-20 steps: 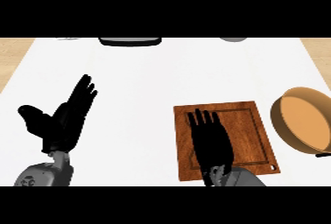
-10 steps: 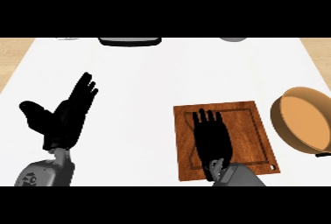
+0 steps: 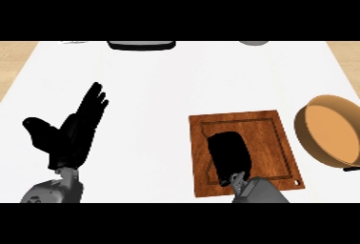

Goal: Pick the bell pepper from the cutting board and place it in the pot

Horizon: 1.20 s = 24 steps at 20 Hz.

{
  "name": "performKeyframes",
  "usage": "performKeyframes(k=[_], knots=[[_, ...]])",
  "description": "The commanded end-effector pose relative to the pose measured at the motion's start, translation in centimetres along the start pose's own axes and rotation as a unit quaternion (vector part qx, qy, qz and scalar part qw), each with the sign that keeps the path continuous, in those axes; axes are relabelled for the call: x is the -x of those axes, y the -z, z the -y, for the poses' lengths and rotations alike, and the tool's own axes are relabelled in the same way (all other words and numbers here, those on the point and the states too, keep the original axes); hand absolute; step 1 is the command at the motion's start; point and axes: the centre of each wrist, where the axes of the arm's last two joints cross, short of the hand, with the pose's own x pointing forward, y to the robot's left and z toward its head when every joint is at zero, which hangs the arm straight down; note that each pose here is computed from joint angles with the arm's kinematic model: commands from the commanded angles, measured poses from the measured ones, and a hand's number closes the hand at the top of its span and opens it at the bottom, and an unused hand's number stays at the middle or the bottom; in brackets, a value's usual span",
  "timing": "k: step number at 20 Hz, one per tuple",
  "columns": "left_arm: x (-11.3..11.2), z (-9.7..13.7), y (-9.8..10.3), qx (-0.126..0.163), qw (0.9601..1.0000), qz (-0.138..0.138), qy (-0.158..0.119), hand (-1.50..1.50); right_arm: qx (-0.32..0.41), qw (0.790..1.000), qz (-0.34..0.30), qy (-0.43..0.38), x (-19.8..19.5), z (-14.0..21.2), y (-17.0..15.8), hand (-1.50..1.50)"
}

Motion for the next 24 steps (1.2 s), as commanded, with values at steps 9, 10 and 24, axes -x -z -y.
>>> performKeyframes(k=[9,10,24], knots=[[0.4,-3.0,0.0,-0.055,0.9984,-0.007,-0.003,0.00,0.042,0.983,-0.116,0.138,16.5,-0.3,-3.1,1.50],[0.7,-3.5,-0.5,-0.062,0.9980,-0.015,-0.005,0.00,0.044,0.975,-0.148,0.161,18.8,-0.4,-3.7,1.50],[-1.9,-3.1,0.0,-0.033,0.9993,-0.014,-0.011,0.00,0.238,0.933,-0.183,0.199,38.6,5.0,-22.2,1.50]])
